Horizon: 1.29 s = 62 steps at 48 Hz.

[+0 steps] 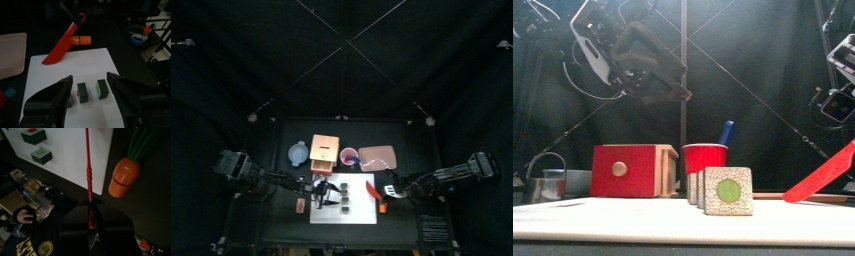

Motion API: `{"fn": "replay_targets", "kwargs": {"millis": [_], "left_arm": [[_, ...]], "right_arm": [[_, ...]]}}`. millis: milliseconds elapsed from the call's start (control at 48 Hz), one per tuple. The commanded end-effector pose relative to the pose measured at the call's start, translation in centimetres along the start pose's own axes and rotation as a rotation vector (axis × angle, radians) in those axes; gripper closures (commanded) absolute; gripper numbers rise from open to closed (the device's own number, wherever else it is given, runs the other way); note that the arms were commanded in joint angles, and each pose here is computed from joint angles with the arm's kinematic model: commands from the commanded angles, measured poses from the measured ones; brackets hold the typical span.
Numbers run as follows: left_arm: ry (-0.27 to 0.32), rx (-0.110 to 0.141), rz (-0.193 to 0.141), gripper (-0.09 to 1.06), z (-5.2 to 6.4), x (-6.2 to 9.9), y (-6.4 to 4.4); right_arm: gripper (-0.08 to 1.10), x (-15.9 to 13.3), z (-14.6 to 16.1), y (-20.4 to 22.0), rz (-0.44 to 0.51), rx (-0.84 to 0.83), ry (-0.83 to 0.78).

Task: Place sushi on board then cut the sushi with the knife then place the pieces on the plate
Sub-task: Place the 4 sushi pieces on the plate

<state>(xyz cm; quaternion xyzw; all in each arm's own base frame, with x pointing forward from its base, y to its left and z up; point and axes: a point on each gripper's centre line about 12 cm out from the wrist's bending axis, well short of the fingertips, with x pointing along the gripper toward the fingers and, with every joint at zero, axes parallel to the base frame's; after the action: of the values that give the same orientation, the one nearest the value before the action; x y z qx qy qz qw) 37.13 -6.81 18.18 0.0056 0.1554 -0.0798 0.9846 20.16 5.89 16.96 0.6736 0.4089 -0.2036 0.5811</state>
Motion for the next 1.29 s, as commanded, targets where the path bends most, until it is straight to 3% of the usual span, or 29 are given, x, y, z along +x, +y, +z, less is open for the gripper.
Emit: {"fn": "replay_targets", "kwargs": {"millis": [21,208,396,708,1062,1292], "left_arm": [[-0.043,-0.009,0.003,0.07,1.2,-0.5,0.0],[-0.037,-0.02,0.009,0.07,1.0,-0.7,0.1],[-0.007,-0.022,0.012,0.07,-0.2,-1.2,0.2],[-0.009,-0.017,0.011,0.08,-0.4,-2.4,0.2],[-0.001,-0.023,0.012,0.08,-0.7,-2.7,0.2],[-0.001,-0.031,0.017,0.08,-0.7,-2.7,0.3]], "right_arm": [[0.7,0.1,-0.4,0.9,0.005,-0.011,-0.001],[0.58,0.4,-0.6,1.6,-0.003,-0.004,0.0],[0.45,0.9,-0.5,2.9,0.02,-0.001,-0.009],[0.42,2.3,-0.7,4.4,0.006,-0.023,-0.015],[0.4,3.1,-0.6,4.5,-0.028,-0.104,-0.035],[0.19,3.2,-0.4,4.0,-0.045,-0.098,-0.038]]}}
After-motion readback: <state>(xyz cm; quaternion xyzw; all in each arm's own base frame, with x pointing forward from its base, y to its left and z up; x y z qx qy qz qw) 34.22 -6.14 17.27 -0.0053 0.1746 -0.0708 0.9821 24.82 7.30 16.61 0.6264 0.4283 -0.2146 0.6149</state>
